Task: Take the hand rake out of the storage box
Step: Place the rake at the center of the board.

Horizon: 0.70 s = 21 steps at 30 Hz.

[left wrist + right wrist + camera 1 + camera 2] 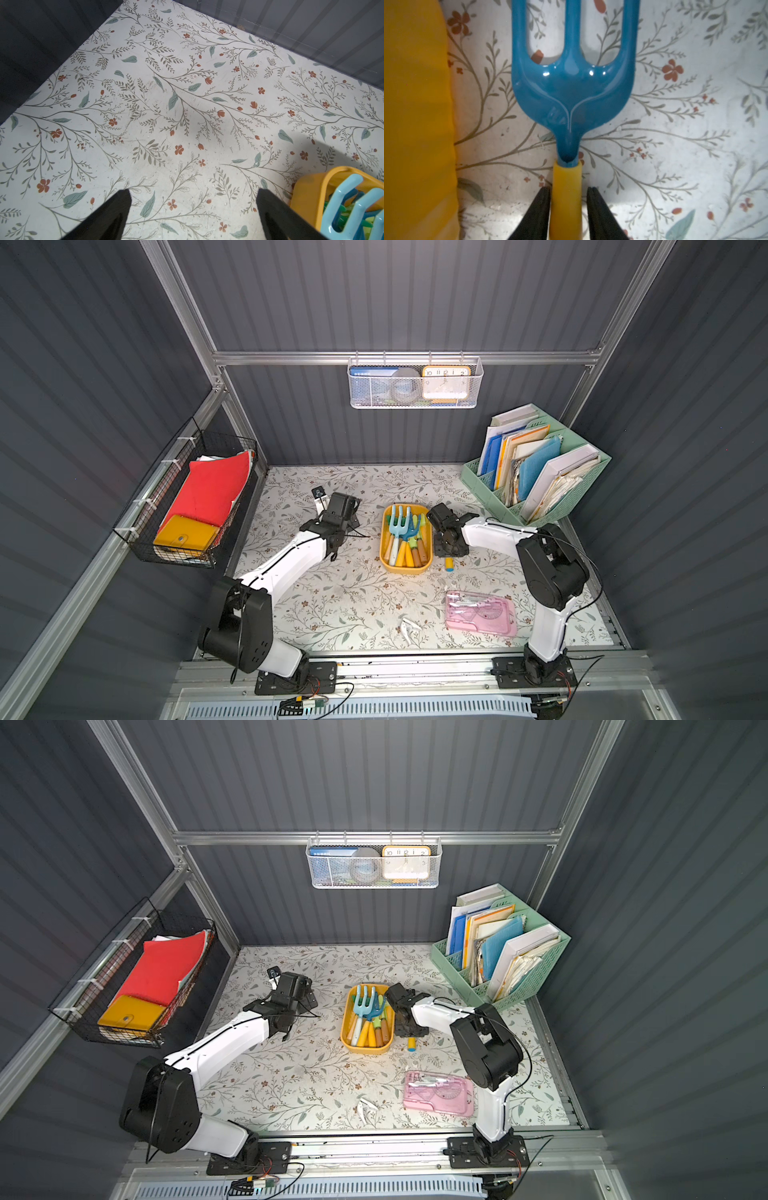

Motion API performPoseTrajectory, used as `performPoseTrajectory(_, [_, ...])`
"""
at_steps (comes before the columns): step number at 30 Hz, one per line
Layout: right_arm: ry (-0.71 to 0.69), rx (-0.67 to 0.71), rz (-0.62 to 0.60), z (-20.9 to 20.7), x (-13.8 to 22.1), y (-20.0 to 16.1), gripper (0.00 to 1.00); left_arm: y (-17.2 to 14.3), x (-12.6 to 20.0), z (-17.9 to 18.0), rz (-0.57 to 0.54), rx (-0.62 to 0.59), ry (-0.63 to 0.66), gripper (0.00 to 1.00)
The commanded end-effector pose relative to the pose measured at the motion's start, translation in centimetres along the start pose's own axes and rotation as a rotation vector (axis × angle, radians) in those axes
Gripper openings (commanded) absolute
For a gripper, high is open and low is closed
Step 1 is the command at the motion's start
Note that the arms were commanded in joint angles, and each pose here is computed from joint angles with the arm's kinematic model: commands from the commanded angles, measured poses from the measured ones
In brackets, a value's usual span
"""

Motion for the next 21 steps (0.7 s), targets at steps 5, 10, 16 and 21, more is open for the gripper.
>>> performPoseTrajectory(5, [0.029, -0.023, 0.003, 0.3, 0.1, -0.3, 0.41, 0.8, 0.6, -0.3, -0.022, -0.01, 0.02, 1.0])
performPoseTrajectory(10, [0.056, -0.036, -0.04, 0.2, 1.8, 0.5, 0.52, 0.9, 0.7, -0.3, -0.022, -0.017, 0.023, 1.0])
performPoseTrajectory(16, [0.083, -0.034, -0.073, -0.3, 3.9, 1.0, 0.58, 0.8, 0.7, -0.2, -0.016, -0.024, 0.023, 1.0])
performPoseTrajectory(21, [0.093, -0.018, -0.08, -1.1, 5.0, 0.8, 0.62, 0.8, 0.7, -0.2, -0.017, -0.037, 0.031, 1.0])
Point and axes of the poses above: each gripper's point midway between its finger pads, its own x axis back along the fingers, its own z axis along the line the jaws close on, y = z × x, the point moved 9 cm from there along x, back along the fingers, and after that the axes turned 9 degrees about x, right-handed, at the moved point
